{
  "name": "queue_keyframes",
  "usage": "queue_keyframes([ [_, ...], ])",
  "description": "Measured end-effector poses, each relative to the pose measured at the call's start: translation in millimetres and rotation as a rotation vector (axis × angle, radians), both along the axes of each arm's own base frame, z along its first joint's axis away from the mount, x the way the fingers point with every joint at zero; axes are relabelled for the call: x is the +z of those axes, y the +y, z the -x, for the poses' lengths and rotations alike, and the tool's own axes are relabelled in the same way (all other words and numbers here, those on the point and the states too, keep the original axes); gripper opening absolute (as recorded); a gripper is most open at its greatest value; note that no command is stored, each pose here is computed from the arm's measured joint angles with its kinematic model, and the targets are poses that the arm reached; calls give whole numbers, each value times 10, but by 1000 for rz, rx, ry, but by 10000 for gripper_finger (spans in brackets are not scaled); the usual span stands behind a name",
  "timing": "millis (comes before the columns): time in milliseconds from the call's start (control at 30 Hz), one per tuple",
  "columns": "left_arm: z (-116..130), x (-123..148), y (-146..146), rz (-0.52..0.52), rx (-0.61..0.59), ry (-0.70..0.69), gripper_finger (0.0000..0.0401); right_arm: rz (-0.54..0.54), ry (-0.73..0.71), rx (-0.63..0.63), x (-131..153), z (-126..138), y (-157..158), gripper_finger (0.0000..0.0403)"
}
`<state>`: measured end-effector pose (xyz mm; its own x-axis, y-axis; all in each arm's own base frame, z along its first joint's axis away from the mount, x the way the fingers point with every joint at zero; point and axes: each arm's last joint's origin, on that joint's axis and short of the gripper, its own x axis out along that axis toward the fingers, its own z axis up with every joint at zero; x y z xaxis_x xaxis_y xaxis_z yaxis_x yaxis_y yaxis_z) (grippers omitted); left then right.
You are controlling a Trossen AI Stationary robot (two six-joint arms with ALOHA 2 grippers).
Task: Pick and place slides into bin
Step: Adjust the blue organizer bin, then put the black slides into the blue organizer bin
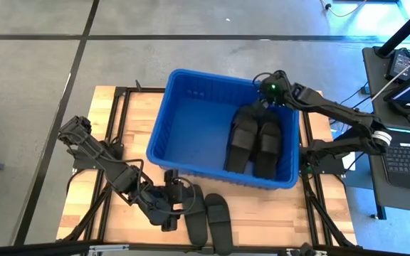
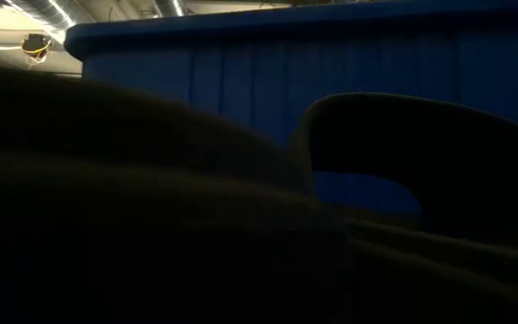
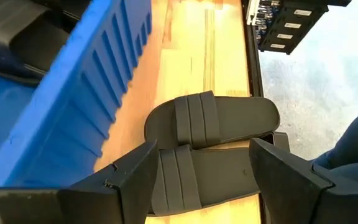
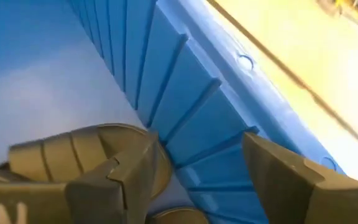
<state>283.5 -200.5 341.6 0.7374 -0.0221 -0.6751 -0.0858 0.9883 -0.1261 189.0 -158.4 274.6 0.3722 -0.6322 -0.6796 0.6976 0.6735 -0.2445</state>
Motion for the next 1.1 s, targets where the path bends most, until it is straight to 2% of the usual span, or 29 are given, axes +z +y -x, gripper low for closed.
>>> queue_keyframes([
  [300,-58,-13,105,-2,19,23,244,265,115,159,106,-29,-205,236],
  [433,-83,-16,140,-3,3,33,244,309,88,136,241,-27,-274,236],
  [533,-97,-16,162,-1,9,35,244,294,66,116,377,-22,-274,236],
  [633,-96,-2,179,4,12,30,244,223,-43,109,671,-20,-180,236],
  [800,-90,13,175,8,8,22,244,-4,-184,301,1090,1,101,236],
  [933,-90,-129,173,-58,10,116,244,-16,-228,351,1282,-19,232,236],
  [1100,-145,-402,88,-111,35,235,244,-3,-247,376,1337,-53,278,236],
])
